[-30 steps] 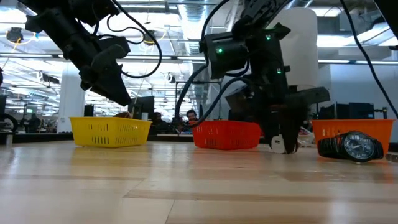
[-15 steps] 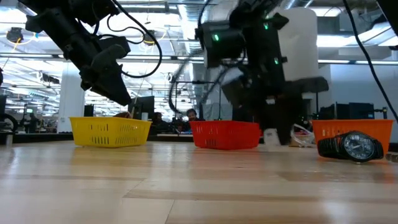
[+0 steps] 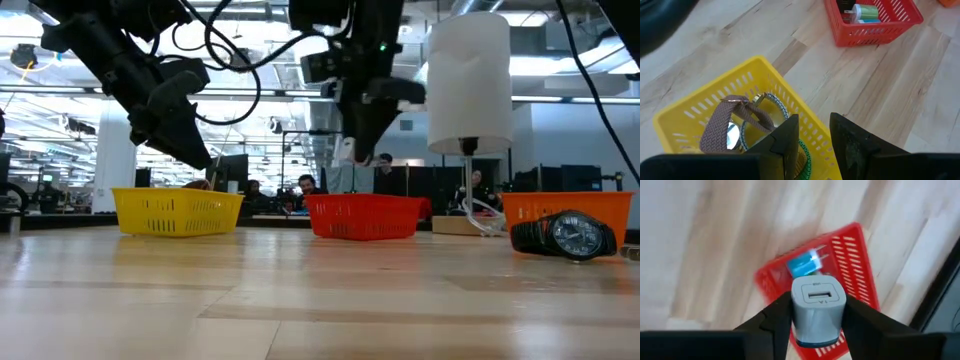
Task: Pick & Place Office items
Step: Put the white charger adapter into the red bin, then put the black watch into the yellow bin
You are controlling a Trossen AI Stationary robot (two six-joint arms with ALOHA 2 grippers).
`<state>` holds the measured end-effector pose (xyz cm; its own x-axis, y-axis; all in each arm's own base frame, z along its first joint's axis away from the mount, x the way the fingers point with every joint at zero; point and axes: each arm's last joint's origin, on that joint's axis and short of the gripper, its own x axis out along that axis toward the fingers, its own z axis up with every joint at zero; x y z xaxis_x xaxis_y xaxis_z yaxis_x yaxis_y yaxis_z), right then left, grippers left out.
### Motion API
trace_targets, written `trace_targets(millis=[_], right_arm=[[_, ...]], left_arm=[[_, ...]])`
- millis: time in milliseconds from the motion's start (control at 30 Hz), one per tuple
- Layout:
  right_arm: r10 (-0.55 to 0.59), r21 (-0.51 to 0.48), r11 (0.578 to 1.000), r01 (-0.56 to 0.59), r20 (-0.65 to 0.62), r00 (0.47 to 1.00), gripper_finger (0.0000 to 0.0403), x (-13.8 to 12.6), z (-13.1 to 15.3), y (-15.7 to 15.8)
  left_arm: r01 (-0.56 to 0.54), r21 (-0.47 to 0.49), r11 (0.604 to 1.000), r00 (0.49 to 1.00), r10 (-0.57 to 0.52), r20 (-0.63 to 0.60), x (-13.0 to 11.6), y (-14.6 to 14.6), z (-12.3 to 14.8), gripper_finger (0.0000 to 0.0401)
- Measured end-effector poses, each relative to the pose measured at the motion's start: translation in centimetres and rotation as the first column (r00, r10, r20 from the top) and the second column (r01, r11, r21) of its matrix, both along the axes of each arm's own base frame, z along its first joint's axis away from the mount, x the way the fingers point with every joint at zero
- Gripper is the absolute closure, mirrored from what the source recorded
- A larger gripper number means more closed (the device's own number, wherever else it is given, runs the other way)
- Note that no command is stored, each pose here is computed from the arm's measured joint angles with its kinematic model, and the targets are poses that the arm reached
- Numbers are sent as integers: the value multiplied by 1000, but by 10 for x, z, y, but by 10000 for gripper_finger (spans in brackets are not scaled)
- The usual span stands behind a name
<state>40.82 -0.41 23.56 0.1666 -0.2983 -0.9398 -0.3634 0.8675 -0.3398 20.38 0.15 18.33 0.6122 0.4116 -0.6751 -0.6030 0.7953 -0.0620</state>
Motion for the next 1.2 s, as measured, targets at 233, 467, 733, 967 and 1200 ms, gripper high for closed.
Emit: trace_targets(millis=[233, 467, 733, 967, 1200], right_arm=[[-186, 22, 982, 189, -93, 978, 268, -8, -27, -46], [-241, 45, 968, 247, -111, 964, 260, -6, -46, -72], [-191, 175, 960, 218, -160, 968, 242, -9, -48, -68], [-178, 171, 963, 206, -162, 970, 246, -9, -48, -63], [-277, 159, 937, 311, -201, 940, 230, -13, -32, -48]], left_arm=[[0, 0, 1000, 1000, 0, 0, 0, 0, 0, 297], [1, 0, 1000, 1000, -1, 0, 0, 0, 0, 297], [1, 0, 1000, 1000, -1, 0, 0, 0, 0, 297], [0, 0, 1000, 1000, 0, 0, 0, 0, 0, 297], [0, 0, 1000, 1000, 0, 0, 0, 0, 0, 297]])
